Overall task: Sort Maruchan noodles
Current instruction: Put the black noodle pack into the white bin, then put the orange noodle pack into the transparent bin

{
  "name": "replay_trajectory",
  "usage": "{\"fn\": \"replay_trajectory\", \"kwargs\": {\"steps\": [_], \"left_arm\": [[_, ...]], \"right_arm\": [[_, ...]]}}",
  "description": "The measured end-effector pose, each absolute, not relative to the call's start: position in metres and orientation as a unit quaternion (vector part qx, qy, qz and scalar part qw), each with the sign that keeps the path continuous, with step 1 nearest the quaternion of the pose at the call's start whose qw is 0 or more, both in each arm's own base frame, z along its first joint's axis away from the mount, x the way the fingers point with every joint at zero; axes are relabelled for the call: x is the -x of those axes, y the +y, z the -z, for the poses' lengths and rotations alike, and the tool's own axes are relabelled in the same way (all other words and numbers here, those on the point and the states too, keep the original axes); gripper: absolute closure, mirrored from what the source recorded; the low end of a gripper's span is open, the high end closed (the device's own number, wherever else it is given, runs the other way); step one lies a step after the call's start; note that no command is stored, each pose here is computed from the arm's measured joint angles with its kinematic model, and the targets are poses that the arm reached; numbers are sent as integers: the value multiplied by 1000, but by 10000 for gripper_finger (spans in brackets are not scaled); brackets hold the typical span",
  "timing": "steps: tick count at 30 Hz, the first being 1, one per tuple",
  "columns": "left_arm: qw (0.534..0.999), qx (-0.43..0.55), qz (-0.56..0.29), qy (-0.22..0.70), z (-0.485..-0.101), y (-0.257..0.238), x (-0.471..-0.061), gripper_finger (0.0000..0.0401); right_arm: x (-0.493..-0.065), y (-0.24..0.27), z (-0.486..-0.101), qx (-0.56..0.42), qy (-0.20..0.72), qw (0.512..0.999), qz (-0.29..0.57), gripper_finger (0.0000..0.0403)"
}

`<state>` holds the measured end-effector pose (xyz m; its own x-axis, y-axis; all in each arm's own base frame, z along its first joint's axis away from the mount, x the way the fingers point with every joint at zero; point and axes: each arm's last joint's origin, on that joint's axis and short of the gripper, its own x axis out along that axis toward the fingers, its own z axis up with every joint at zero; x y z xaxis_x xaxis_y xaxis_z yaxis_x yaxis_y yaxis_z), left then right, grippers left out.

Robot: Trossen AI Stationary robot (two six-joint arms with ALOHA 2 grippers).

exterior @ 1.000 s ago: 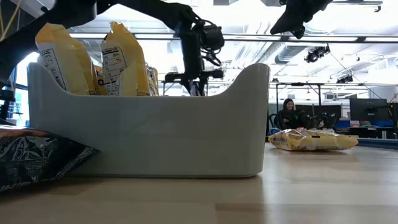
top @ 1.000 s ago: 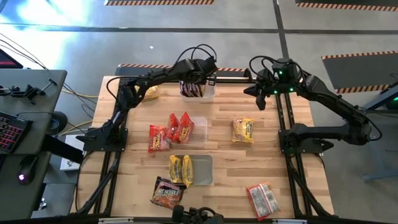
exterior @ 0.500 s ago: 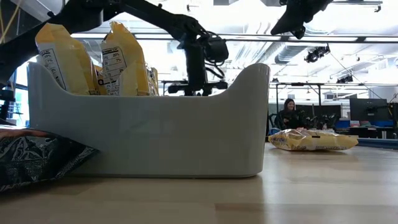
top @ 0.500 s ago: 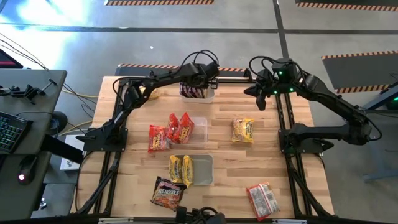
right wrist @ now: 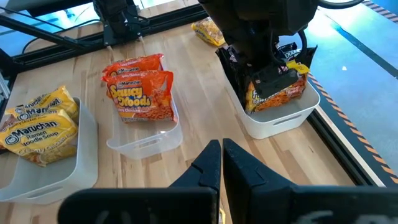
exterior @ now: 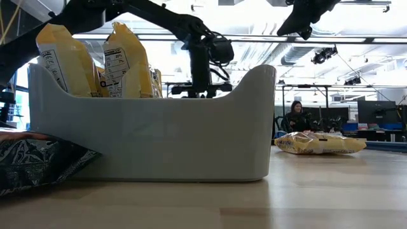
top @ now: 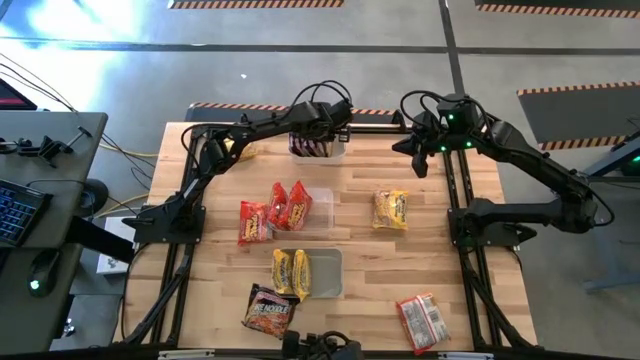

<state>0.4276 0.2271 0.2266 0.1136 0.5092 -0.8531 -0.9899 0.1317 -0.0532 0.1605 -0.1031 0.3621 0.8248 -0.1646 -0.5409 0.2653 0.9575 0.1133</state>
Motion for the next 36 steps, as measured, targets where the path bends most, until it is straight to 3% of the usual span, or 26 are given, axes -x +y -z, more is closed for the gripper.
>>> {"fn": "replay_trajectory", "kwargs": {"steps": [7, 23, 28, 36], "left_arm": [[668, 341, -554, 361, -216, 227, -429, 337], [686, 320, -539, 370, -220, 224, -431, 234], [701, 299, -530, 373, -241, 220, -429, 230], [753, 229, -524, 325, -311, 184, -416, 250]], "right_arm": [[-160, -103, -362, -92, 274, 951, 113, 403], [-160, -103, -362, -90, 274, 951, 114, 403], [-160, -103, -362, -90, 274, 951, 114, 403], [-160, -103, -362, -57, 277, 953, 104, 403]]}}
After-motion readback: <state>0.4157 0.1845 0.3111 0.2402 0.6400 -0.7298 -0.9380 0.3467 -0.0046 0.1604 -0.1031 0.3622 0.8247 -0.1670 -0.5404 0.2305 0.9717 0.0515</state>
